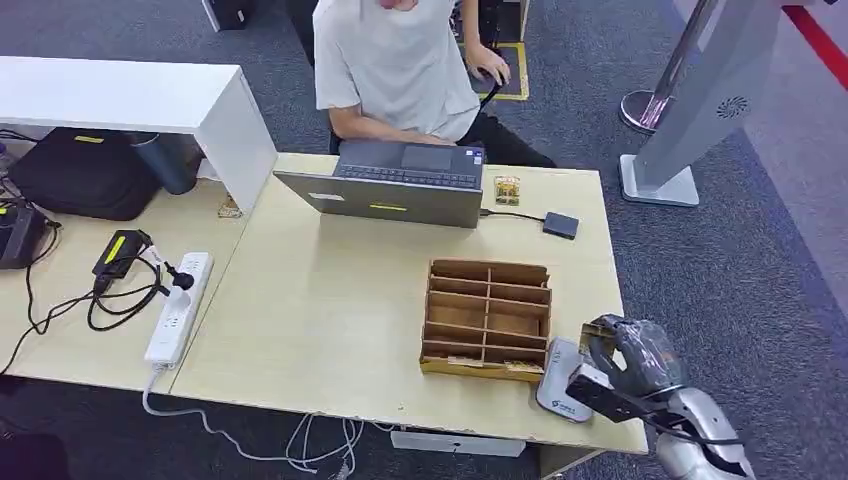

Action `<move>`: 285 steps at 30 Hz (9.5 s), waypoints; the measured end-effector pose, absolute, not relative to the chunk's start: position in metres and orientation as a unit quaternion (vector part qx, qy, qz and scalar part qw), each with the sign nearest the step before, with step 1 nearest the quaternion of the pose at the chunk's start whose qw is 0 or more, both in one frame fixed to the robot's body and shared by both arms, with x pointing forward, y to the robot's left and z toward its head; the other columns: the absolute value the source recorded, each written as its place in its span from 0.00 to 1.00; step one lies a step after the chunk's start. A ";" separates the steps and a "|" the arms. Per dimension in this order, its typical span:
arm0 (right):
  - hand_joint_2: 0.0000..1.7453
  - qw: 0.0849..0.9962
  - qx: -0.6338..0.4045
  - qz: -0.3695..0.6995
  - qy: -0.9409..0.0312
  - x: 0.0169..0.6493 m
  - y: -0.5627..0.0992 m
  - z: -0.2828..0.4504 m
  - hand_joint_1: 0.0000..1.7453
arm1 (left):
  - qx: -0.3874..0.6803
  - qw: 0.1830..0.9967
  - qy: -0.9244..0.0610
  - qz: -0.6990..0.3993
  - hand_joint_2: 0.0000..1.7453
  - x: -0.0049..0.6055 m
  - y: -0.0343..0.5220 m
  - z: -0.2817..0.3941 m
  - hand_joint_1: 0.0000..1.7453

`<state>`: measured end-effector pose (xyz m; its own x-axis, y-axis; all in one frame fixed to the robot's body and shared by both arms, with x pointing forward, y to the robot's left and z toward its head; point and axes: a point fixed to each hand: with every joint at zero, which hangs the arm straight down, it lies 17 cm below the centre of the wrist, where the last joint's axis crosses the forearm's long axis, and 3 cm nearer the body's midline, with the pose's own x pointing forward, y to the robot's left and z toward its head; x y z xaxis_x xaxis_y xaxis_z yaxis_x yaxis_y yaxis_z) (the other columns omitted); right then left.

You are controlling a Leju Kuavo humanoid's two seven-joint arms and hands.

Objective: Pass the card to the sensor for recognition and then transmit it.

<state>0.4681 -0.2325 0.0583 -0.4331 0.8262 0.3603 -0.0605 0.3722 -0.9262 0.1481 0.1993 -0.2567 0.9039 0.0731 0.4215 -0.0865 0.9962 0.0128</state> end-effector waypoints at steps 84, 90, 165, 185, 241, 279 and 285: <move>1.00 0.307 -0.233 0.358 -0.850 0.508 -0.094 0.311 0.00 | -0.018 0.978 -0.208 0.017 1.00 0.153 0.175 -0.253 0.00; 1.00 0.256 -0.266 0.357 -0.858 0.468 -0.111 0.299 0.00 | -0.011 0.978 -0.203 0.040 1.00 0.151 0.180 -0.254 0.00; 1.00 0.290 -0.413 0.400 -0.765 0.374 -0.143 0.133 0.00 | -0.004 0.985 -0.171 0.033 1.00 0.148 0.181 -0.257 0.00; 1.00 0.335 -0.390 0.420 -0.748 0.355 -0.144 0.090 0.00 | -0.003 0.985 -0.170 0.037 1.00 0.149 0.182 -0.257 0.00; 1.00 0.375 -0.370 0.416 -0.741 0.381 -0.122 0.075 0.00 | -0.006 0.986 -0.167 0.009 1.00 0.149 0.178 -0.257 0.00; 1.00 0.381 -0.352 0.429 -0.739 0.380 -0.109 0.063 0.00 | -0.007 0.986 -0.168 0.006 1.00 0.149 0.178 -0.257 0.00; 1.00 0.381 -0.343 0.434 -0.741 0.377 -0.102 0.060 1.00 | -0.007 0.986 -0.167 0.008 1.00 0.149 0.178 -0.257 0.00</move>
